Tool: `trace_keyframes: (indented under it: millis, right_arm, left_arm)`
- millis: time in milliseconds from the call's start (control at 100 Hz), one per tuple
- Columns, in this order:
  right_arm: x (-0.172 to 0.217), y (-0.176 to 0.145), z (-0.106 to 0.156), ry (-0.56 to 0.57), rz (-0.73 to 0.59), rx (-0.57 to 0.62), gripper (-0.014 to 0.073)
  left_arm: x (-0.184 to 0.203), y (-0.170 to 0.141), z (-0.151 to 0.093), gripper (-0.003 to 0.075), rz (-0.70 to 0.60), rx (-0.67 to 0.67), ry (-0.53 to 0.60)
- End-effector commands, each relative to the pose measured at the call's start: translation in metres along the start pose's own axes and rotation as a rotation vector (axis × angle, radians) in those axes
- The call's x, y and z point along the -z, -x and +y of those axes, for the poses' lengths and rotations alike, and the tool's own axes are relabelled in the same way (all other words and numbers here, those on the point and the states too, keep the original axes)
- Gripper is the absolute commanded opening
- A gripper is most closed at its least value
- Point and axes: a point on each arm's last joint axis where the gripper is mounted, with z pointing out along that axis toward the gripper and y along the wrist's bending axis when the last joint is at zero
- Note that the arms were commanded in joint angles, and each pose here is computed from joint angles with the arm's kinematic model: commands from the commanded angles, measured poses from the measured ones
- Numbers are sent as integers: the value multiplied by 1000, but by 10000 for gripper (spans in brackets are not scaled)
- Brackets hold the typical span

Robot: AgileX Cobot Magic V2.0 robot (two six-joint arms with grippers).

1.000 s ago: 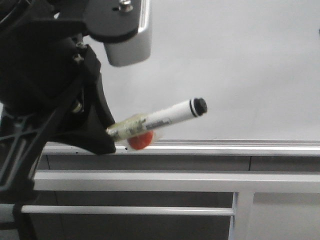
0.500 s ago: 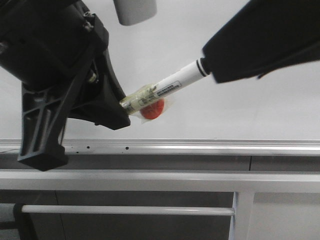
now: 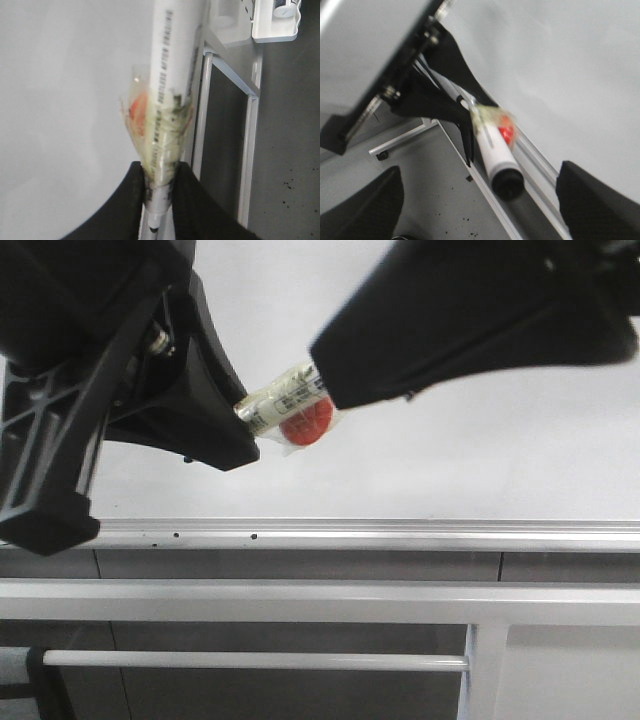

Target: Write number 1 on whiteboard

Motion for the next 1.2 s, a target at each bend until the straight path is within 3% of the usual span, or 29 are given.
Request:
trace_keyframes:
  millis: [0, 220, 420, 640, 740, 870, 930, 1020, 1190]
  right_arm:
    - [3, 21, -3, -36, -108, 39, 563]
    - [-4, 21, -4, -34, -91, 38, 555]
    - [-8, 20, -4, -36, -87, 39, 400]
    - [-8, 20, -4, -37, -90, 39, 316]
    - [-8, 20, -4, -34, -84, 39, 197]
    - [-8, 19, -3, -31, -77, 39, -69]
    - [-8, 19, -3, -31, -77, 39, -66]
    - [-8, 19, -3, -31, -77, 39, -66]
    - [-8, 21, -4, -38, -95, 36, -66]
  left_arm:
    - [15, 14, 9, -20, -102, 32, 44]
    - [15, 16, 7, -20, -111, 26, 40]
    - [16, 20, 2, -20, -126, 4, 29]
    - [16, 20, 2, -20, -126, 4, 29]
    - [16, 20, 2, -20, -127, -2, 33]
    - [16, 20, 3, -20, -131, -20, 46]
    - [16, 21, 3, -16, -135, -20, 48]
    - [16, 21, 3, 38, -136, -20, 48]
    - [22, 21, 4, 272, -152, -2, 51]
